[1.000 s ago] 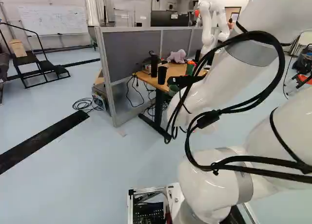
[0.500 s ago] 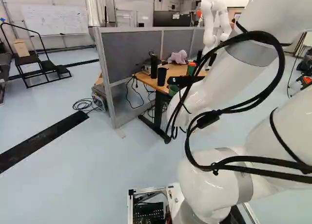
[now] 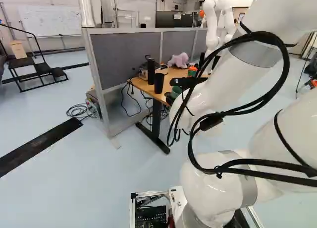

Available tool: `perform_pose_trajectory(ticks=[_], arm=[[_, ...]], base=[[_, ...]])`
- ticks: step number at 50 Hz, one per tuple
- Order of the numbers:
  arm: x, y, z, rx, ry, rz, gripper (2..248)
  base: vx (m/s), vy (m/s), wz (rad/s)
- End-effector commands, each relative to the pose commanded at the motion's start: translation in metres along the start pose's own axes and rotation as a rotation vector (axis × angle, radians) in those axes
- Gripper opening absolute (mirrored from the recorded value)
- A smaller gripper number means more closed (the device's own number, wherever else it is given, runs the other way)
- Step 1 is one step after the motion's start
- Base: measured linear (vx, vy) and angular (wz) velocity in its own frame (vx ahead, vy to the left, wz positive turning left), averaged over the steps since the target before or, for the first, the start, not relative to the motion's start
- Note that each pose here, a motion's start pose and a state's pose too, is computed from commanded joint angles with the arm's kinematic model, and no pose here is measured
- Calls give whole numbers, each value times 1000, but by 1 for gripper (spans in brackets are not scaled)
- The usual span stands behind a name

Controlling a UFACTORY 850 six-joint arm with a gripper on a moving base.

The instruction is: Place the green cup on the table

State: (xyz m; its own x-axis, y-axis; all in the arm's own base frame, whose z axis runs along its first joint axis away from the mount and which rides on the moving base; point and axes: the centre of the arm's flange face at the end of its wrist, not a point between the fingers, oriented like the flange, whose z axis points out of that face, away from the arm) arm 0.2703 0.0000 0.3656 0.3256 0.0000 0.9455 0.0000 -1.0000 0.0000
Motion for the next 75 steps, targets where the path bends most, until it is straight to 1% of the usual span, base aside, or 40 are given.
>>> perform_pose_trajectory(ticks=[6, 7, 14, 35, 43, 55, 75], arm=[[0, 0, 0, 0, 0, 0, 123], [4, 3, 7, -9, -4, 3, 123], [9, 6, 17, -21, -9, 7, 123], [23, 26, 48, -75, -18, 26, 123], [27, 34, 60, -86, -20, 25, 123], [35, 43, 80, -77, -22, 6, 123], [48, 53, 118, -29, -22, -46, 123]], base=[[334, -139, -11], [334, -126, 57], [158, -80, 19], [4, -2, -1], [0, 0, 0], [0, 0, 0], [0, 0, 0]])
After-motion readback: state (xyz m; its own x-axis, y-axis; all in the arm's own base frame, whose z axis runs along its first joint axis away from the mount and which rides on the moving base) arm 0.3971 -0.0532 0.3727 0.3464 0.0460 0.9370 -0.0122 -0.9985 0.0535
